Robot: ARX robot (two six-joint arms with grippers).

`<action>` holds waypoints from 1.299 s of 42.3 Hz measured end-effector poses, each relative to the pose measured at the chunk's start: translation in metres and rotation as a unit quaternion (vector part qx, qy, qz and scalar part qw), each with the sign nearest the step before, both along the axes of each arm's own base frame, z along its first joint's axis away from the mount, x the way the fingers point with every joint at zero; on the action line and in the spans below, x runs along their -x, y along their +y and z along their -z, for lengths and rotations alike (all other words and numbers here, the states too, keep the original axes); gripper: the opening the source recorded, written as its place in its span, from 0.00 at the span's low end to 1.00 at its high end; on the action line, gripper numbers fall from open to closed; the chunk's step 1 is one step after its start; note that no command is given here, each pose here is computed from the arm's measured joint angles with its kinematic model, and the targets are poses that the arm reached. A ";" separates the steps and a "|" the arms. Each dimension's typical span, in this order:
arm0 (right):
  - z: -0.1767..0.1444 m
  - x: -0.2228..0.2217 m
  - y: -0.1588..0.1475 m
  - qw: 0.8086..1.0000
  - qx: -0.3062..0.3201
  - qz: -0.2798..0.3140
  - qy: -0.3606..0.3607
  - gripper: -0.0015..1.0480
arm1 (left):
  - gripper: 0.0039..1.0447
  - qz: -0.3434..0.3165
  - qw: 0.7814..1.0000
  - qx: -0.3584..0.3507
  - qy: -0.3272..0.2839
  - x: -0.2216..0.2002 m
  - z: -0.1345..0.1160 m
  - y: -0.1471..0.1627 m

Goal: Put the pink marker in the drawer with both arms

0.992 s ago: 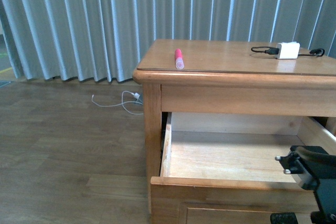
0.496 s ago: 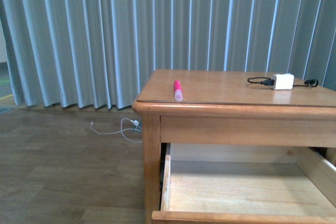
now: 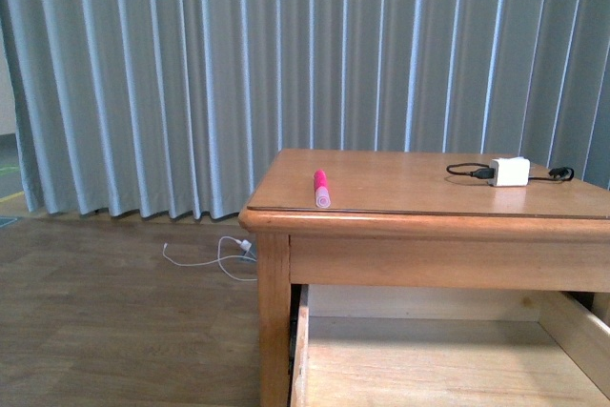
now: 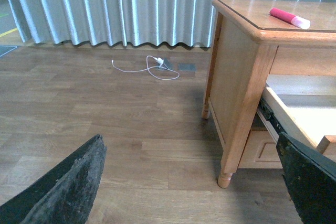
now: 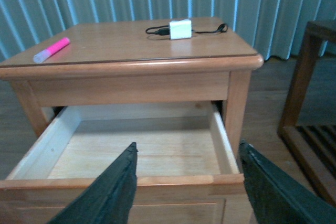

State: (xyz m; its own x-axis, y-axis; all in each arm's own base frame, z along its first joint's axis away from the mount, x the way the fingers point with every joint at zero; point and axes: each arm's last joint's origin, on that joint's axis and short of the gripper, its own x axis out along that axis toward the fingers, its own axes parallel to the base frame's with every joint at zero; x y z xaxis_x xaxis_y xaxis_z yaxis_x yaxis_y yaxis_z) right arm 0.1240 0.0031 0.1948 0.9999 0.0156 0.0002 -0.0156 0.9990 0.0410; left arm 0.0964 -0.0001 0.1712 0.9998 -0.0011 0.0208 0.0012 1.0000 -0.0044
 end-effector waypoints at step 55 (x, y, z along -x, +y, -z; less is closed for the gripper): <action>0.009 0.005 -0.003 1.000 0.018 0.008 0.000 0.92 | 0.94 0.090 0.993 0.015 0.070 -0.146 -0.082 -0.062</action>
